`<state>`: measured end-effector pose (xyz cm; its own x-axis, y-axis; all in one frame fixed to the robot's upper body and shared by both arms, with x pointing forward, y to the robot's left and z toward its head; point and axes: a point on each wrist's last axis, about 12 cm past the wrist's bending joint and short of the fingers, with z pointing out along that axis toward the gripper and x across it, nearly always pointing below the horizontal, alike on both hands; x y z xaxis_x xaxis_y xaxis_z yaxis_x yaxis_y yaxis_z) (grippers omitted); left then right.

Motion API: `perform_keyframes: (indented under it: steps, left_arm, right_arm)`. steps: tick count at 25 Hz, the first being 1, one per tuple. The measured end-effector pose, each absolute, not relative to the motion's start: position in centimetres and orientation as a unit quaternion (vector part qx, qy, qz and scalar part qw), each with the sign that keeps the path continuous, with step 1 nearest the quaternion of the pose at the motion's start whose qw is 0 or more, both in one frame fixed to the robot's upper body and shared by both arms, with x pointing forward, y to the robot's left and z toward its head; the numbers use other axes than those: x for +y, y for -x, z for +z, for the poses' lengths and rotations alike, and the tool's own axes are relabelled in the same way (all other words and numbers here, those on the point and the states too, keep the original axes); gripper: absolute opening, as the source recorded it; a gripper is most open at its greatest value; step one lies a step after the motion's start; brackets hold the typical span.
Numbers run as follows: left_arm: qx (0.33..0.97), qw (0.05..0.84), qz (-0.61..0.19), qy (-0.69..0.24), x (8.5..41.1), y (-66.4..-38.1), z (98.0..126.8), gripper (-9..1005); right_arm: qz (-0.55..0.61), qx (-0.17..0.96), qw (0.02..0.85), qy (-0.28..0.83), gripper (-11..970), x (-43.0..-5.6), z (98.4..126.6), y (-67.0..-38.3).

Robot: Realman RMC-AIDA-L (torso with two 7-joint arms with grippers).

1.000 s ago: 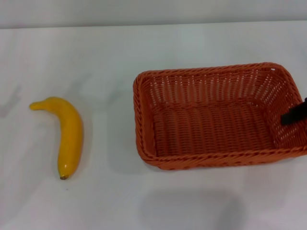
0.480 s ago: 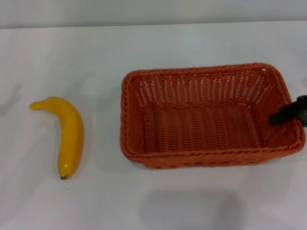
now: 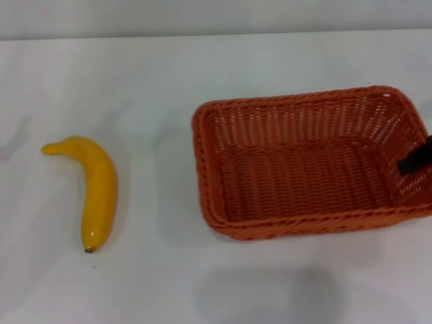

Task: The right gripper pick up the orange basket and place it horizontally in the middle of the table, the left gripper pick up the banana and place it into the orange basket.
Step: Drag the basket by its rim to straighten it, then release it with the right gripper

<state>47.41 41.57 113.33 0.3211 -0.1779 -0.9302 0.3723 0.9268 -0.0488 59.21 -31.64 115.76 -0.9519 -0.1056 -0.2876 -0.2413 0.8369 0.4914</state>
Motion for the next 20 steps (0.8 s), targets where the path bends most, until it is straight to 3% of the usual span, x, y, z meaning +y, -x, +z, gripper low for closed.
perform_keyframes:
  steps: [9, 20]
  left_arm:
    - [0.555, 0.809, -0.171, -0.088, 41.4, -47.9, 113.5, 842]
    - [0.557, 0.81, -0.165, -0.083, 41.5, -48.2, 113.6, 838]
  right_arm:
    - [0.264, 0.951, 0.132, 0.087, 258, -31.6, 117.4, -60.5]
    - [0.172, 0.972, 0.097, 0.129, 269, -30.3, 118.2, -61.5]
